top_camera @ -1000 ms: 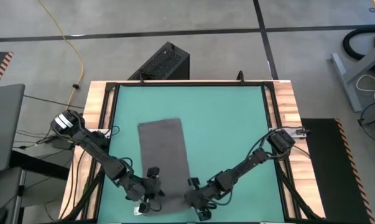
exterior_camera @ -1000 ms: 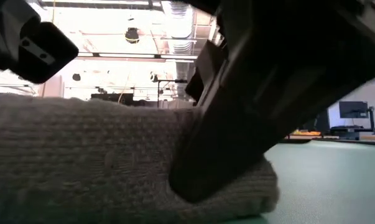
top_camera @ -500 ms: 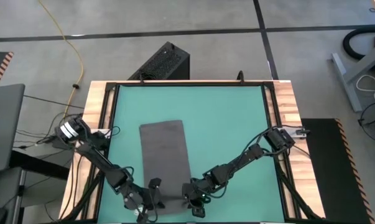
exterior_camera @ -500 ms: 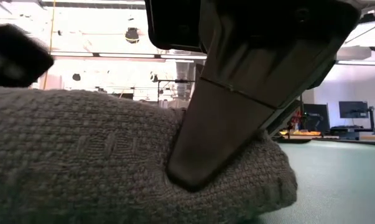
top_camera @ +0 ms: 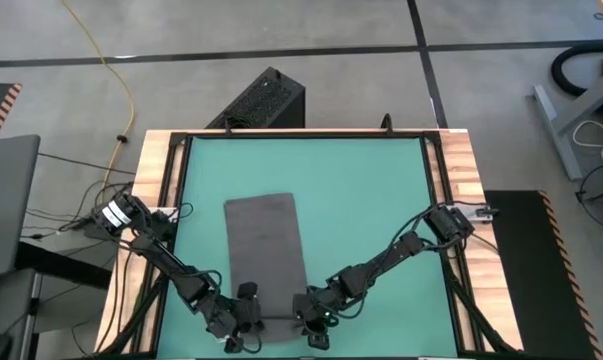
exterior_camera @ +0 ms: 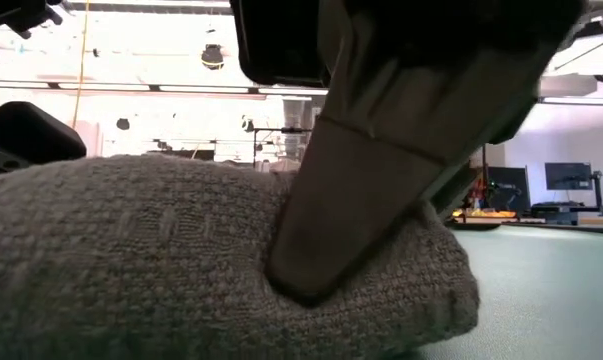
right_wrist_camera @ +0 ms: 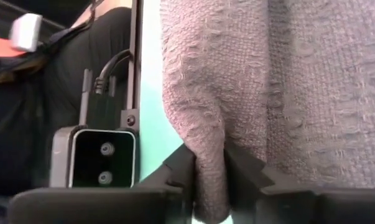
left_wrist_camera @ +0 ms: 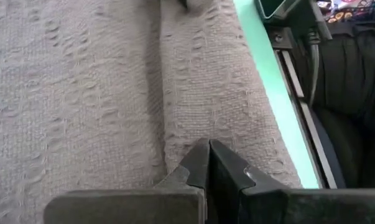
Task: Roll towel
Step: Roll the gray towel
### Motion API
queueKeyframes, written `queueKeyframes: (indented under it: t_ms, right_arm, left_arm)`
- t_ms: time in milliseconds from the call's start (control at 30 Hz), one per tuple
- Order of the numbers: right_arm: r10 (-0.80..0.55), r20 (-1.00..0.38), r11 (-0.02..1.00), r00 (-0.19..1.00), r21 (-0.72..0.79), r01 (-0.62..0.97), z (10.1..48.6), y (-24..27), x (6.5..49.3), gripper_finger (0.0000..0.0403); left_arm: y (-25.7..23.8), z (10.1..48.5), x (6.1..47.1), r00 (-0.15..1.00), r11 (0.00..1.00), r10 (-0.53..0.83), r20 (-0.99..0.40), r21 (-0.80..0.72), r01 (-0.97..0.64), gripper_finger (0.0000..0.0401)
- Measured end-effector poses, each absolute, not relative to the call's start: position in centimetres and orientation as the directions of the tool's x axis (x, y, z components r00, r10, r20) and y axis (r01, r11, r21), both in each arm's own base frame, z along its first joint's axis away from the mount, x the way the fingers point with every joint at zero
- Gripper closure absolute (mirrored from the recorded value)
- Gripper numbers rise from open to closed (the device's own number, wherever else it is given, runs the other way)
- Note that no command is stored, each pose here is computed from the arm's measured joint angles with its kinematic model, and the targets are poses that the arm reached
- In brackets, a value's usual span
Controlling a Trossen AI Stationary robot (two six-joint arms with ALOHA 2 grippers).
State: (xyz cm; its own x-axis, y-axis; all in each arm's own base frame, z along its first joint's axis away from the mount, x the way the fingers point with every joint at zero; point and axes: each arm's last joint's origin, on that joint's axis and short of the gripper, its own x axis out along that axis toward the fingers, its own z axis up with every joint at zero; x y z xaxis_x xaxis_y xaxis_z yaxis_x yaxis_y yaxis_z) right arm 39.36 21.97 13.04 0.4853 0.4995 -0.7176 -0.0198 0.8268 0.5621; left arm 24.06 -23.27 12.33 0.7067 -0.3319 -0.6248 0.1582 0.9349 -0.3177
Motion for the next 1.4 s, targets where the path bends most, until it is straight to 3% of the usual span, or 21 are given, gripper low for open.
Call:
queueKeyframes:
  t_ms: [200, 467, 667, 800, 933, 1067, 1400]
  right_arm:
    - [0.559, -0.71, 0.788, 0.428, 0.616, -0.009, 13.4, 20.8, 39.7, 0.0236]
    - [0.436, -0.805, 0.881, 0.402, 0.473, -0.008, 17.0, 21.0, 36.9, 0.0176]
    - [0.403, -0.788, 0.915, 0.465, 0.359, -0.185, 19.0, 23.5, 34.9, 0.017]
    - [0.235, -0.76, 0.957, 0.605, 0.073, -0.281, 18.8, 25.8, 33.7, 0.017]
    - [0.083, -0.694, 0.933, 0.715, -0.198, -0.301, 18.9, 27.4, 32.5, 0.017]
    - [0.067, -0.643, 0.915, 0.763, -0.266, -0.304, 18.8, 28.3, 31.9, 0.017]
    - [0.001, -0.621, 0.839, 0.784, -0.426, -0.339, 13.0, 29.5, 32.8, 0.017]
  left_arm:
    - [-23.3, 12.3, 24.0, 0.705, 0.934, -0.33, -0.627, -0.327, 0.147, 0.0401]
    - [-23.7, 12.2, 23.5, 0.724, 0.946, -0.291, -0.625, -0.299, 0.123, 0.0401]
    - [-23.7, 12.2, 23.3, 0.736, 0.952, -0.264, -0.623, -0.289, 0.097, 0.0401]
    - [-23.7, 12.2, 23.3, 0.74, 0.955, -0.255, -0.622, -0.284, 0.091, 0.0401]
    - [-23.7, 12.2, 23.3, 0.74, 0.955, -0.254, -0.623, -0.284, 0.088, 0.0401]
    - [-23.6, 12.1, 23.3, 0.737, 0.956, -0.249, -0.629, -0.284, 0.081, 0.0401]
    - [-23.3, 11.7, 23.0, 0.732, 0.956, -0.227, -0.642, -0.291, 0.042, 0.0401]
